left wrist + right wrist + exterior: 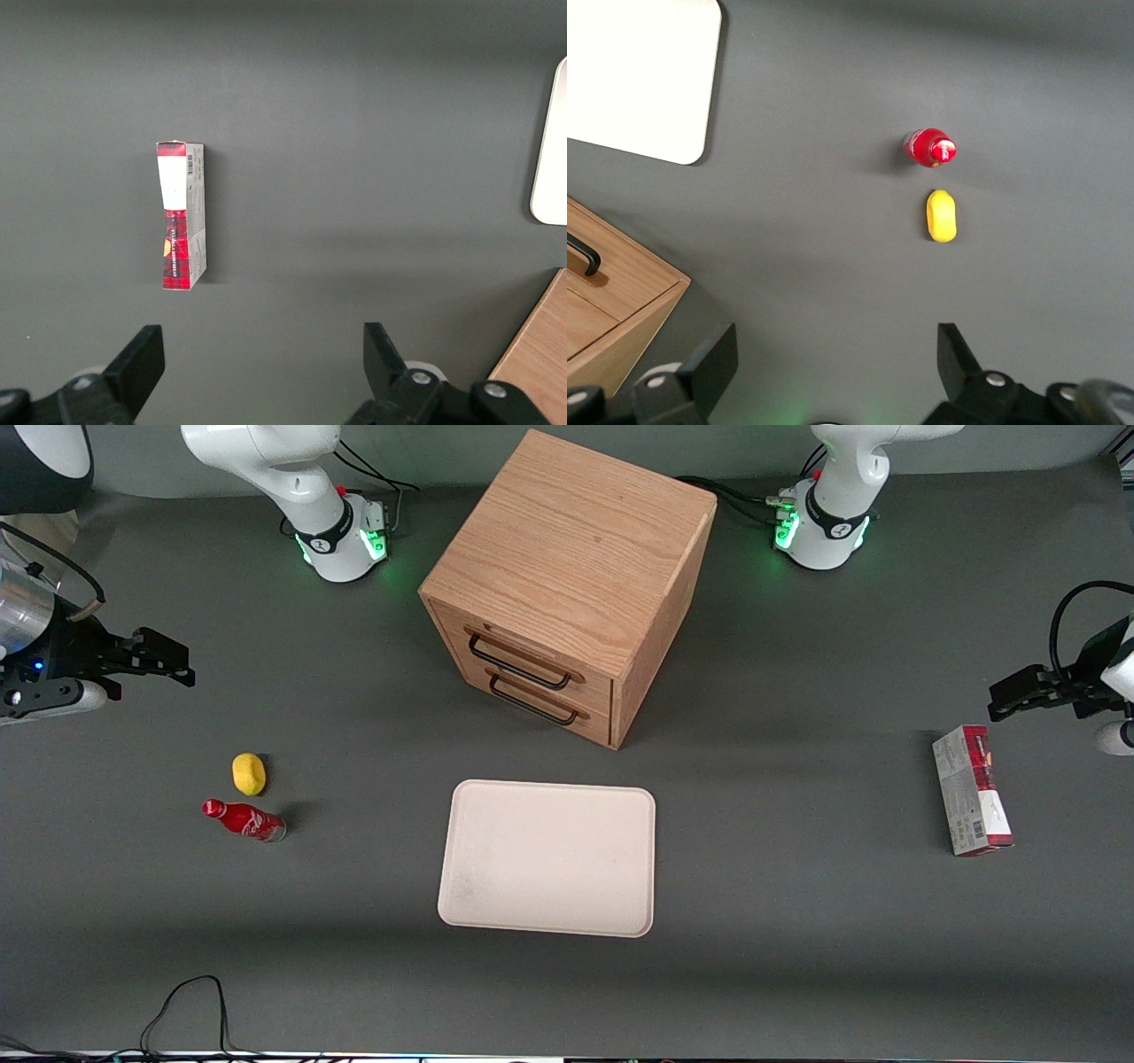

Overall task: Place coke bottle on tray
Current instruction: 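Move the open right gripper down toward the red Coca-Cola bottle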

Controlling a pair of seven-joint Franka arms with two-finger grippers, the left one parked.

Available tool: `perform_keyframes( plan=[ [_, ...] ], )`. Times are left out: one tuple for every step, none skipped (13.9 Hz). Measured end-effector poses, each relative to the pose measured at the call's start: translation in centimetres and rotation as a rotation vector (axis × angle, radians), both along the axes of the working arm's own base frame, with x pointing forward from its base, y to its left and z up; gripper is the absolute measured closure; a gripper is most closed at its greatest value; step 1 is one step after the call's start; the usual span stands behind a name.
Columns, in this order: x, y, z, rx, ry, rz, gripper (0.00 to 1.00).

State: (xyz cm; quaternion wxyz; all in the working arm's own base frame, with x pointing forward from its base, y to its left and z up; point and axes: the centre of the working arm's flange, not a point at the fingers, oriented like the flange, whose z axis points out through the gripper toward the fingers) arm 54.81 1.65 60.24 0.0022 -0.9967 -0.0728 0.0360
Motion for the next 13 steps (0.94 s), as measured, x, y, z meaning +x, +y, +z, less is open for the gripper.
perform_keyframes(
  plan=[
    [0.0,0.0,-0.1,0.000,0.008,0.000,0.00],
    [0.0,0.0,-0.3,-0.001,0.023,0.000,0.00],
    [0.0,0.0,-0.5,-0.002,0.034,0.000,0.00],
    [0.1,0.0,-0.6,-0.002,0.037,0.001,0.00],
    [0.3,0.0,-0.8,-0.001,0.039,0.002,0.00],
    [0.4,0.1,-0.8,-0.001,0.040,0.004,0.00],
    [0.5,0.1,-0.8,-0.001,0.039,0.006,0.00],
    [0.6,0.1,-0.8,-0.001,0.037,0.008,0.00],
    [0.8,0.2,-0.5,-0.001,0.031,0.009,0.00],
    [1.1,0.3,-0.3,-0.001,0.025,0.011,0.00],
    [1.5,0.4,-0.1,-0.001,0.017,0.012,0.00],
    [1.9,0.4,0.0,-0.002,0.012,0.012,0.00],
    [2.2,0.5,0.0,-0.002,0.010,0.011,0.00]
  ],
)
